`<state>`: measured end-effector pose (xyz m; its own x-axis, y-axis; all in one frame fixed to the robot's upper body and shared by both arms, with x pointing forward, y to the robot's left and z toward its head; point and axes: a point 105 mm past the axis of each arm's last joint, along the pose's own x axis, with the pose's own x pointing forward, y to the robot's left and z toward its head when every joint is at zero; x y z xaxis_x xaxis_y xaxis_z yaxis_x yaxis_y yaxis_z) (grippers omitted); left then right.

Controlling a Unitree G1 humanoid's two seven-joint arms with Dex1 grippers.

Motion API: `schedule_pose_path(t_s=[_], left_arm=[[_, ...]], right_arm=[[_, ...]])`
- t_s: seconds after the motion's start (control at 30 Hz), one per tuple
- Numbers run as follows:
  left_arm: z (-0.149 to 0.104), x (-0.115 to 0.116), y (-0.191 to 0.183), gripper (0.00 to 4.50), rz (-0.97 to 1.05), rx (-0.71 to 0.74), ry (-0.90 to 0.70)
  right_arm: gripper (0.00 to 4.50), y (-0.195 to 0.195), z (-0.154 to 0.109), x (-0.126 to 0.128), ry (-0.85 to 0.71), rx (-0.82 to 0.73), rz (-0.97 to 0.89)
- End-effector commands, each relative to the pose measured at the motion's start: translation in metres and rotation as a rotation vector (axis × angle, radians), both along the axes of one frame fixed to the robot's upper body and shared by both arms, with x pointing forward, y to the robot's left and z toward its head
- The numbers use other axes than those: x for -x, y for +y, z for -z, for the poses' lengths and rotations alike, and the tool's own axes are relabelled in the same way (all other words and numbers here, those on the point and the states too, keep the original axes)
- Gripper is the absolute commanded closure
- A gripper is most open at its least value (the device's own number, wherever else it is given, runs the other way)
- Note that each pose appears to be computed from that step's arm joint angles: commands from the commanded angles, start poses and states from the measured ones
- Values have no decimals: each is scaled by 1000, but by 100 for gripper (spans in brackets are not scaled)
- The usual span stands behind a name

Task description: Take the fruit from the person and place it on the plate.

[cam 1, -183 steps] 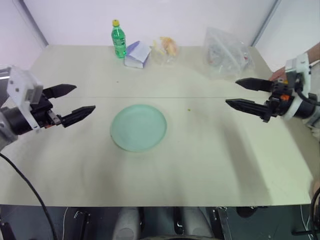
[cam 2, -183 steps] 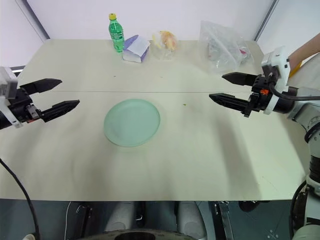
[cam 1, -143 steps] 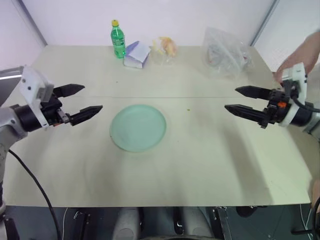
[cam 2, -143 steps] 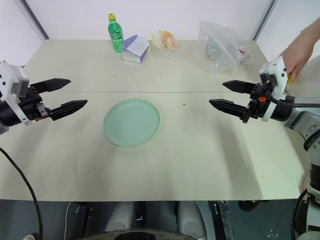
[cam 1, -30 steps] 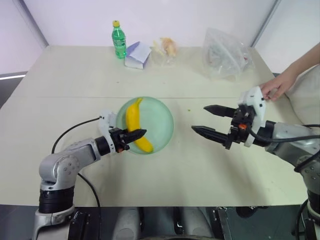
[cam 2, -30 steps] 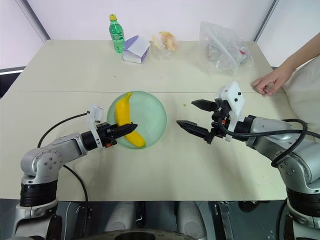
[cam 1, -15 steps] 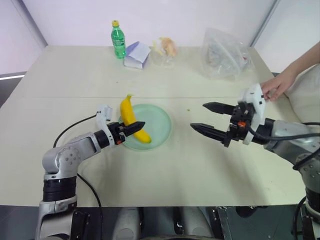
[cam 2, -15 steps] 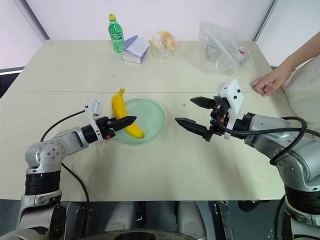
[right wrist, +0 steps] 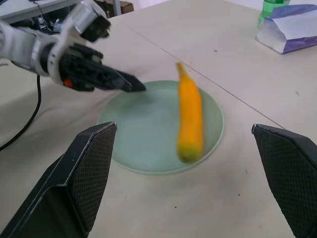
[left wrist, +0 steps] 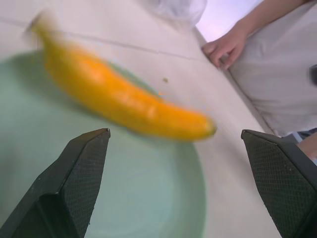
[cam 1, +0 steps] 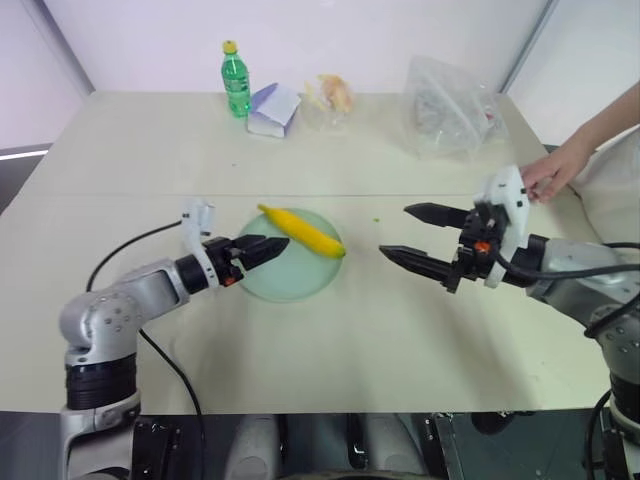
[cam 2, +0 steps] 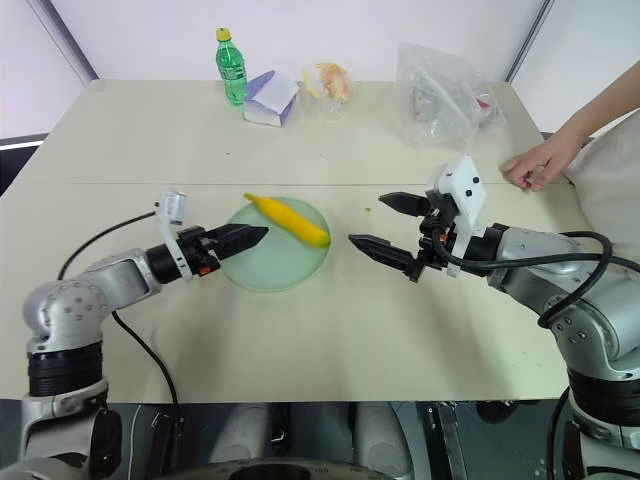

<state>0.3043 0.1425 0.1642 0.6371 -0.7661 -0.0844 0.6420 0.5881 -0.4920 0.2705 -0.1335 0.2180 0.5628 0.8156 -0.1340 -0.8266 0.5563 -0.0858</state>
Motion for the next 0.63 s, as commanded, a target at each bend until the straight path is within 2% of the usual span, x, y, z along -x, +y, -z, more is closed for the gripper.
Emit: schedule_pose_path(t_s=[0.03, 0.17, 0.3, 0.43, 0.63], left_arm=[[-30, 21, 8, 6, 44, -94, -131], [-47, 36, 36, 6, 96, -444, -327], [-70, 32, 74, 6, 81, -732, -485], [-92, 36, 81, 6, 80, -754, -546], [-95, 46, 85, 6, 86, -746, -556]], right_arm=[[0, 0, -10, -1, -53, -11, -11], [0, -2, -11, -4, -54, -12, -13], [0, -8, -14, -9, -52, -29, -19], [0, -15, -16, -15, -57, 6, -20], [0, -17, -22, -20, -66, 15, -47]])
